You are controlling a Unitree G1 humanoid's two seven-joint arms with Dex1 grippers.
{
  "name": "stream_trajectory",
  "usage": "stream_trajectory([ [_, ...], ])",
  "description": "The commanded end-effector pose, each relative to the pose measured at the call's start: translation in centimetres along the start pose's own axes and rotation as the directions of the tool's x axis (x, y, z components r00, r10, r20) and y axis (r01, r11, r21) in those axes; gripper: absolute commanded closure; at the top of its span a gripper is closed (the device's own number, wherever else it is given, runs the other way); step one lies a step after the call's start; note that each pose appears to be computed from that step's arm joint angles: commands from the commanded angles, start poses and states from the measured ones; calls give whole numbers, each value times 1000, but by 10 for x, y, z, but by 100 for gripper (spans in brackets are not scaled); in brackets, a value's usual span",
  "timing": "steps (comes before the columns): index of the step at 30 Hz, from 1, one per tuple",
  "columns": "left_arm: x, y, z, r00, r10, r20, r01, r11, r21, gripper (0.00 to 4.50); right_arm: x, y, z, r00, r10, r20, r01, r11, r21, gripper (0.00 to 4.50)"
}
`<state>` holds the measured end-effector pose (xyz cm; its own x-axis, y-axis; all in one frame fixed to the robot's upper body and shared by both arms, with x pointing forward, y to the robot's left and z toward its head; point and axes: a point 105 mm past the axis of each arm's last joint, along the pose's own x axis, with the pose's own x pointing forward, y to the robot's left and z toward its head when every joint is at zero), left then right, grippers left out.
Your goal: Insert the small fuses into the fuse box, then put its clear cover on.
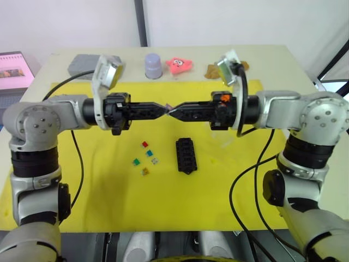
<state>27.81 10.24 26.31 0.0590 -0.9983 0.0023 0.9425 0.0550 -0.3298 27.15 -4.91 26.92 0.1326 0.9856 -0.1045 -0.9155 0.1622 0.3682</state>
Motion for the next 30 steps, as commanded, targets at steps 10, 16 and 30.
stream_trajectory([
  [10, -1, -7, 4, 1000, -19, 0, 19, 999, 35, 450, 0, 7, 4, 1000, 9, 6, -9, 999, -48, 388],
  [16, -1, -8, 2, 1000, -20, -4, 21, 999, 32, 450, -1, 7, 3, 1000, 7, 0, -7, 999, -50, 388],
  [30, -1, -8, -2, 1000, -19, -18, 19, 999, 27, 450, 0, 8, 2, 1000, 16, -10, -16, 999, -42, 388],
])
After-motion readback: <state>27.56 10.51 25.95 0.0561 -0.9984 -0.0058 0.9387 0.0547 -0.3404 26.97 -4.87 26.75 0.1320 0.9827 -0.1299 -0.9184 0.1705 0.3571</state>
